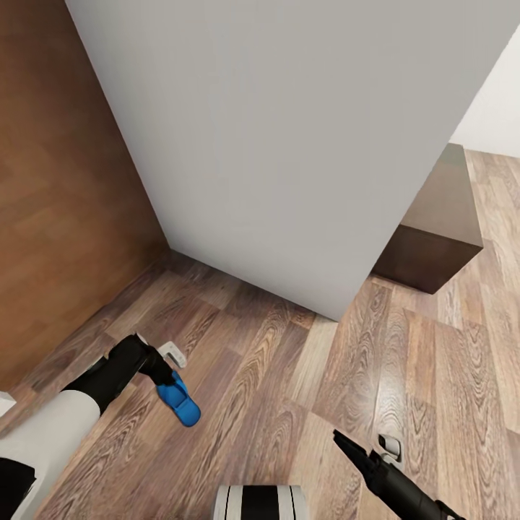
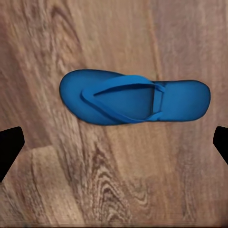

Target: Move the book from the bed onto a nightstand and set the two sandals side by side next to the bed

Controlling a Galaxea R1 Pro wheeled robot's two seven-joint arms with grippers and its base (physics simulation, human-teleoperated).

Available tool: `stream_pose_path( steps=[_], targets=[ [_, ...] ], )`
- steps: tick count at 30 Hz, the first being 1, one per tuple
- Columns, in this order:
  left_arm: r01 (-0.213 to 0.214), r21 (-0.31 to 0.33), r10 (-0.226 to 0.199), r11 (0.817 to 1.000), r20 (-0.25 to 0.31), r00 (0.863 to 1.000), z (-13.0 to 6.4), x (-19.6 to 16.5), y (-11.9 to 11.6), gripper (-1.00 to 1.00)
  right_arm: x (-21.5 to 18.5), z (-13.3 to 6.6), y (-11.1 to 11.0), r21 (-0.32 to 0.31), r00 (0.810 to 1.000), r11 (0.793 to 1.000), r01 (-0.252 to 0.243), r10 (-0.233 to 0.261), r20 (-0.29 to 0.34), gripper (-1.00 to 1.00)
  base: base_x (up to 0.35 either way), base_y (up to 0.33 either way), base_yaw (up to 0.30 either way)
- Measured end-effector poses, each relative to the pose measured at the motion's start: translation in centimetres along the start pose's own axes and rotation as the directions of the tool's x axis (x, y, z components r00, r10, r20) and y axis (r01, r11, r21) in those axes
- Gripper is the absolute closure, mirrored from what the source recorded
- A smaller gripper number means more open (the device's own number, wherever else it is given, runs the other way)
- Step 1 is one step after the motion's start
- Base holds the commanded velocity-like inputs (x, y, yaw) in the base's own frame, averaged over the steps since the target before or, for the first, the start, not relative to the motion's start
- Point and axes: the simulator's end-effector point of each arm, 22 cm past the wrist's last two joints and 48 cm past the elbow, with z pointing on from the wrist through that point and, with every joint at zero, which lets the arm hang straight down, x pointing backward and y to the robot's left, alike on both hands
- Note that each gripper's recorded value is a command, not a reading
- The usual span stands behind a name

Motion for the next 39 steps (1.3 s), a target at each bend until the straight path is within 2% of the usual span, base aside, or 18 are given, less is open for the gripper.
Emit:
stream_pose_path(
  steps=[6, 10, 15, 21, 26, 39],
  targets=[
    [-0.007, 0.009, 0.007, 1.0, -0.028, 1.0, 1.4, 0.9, -0.3, -1.0, 0.4, -0.3, -1.0, 0.02, 0.999, 0.998, -0.051, 0.051, -0.005, -1.0, 0.0, 0.0, 0.0],
    [-0.007, 0.019, 0.008, 1.0, -0.04, 0.999, 2.2, 1.4, -0.7, -1.0, 0.0, -1.0, -2.0, 0.038, 0.996, 0.996, -0.084, 0.083, 0.021, -1.0, 0.0, 0.0, 0.0],
    [-0.006, 0.033, 0.008, 0.999, -0.055, 0.998, 3.3, 2.0, -1.2, -1.0, -1.7, -3.3, -3.5, 0.046, 0.984, 0.988, -0.149, 0.144, 0.102, -1.0, 0.0, 0.0, 0.0],
    [-0.005, 0.047, 0.009, 0.999, -0.067, 0.998, 4.5, 2.5, -1.6, -1.0, -3.1, -6.4, -4.0, -0.003, 0.967, 0.979, -0.202, 0.199, 0.161, -1.0, 0.0, 0.0, 0.0],
    [-0.006, 0.055, 0.009, 0.998, -0.063, 0.998, 5.0, 2.3, -1.9, -1.0, -3.4, -7.6, -4.1, -0.03, 0.959, 0.975, -0.218, 0.22, 0.181, -1.0, 0.0, 0.0, 0.0],
    [-0.007, 0.054, 0.009, 0.999, -0.045, 0.999, 4.8, 1.5, -1.9, -1.0, -3.6, -7.9, -3.9, -0.044, 0.956, 0.975, -0.218, 0.223, 0.189, -1.0, 0.0, 0.0, 0.0]
  ],
)
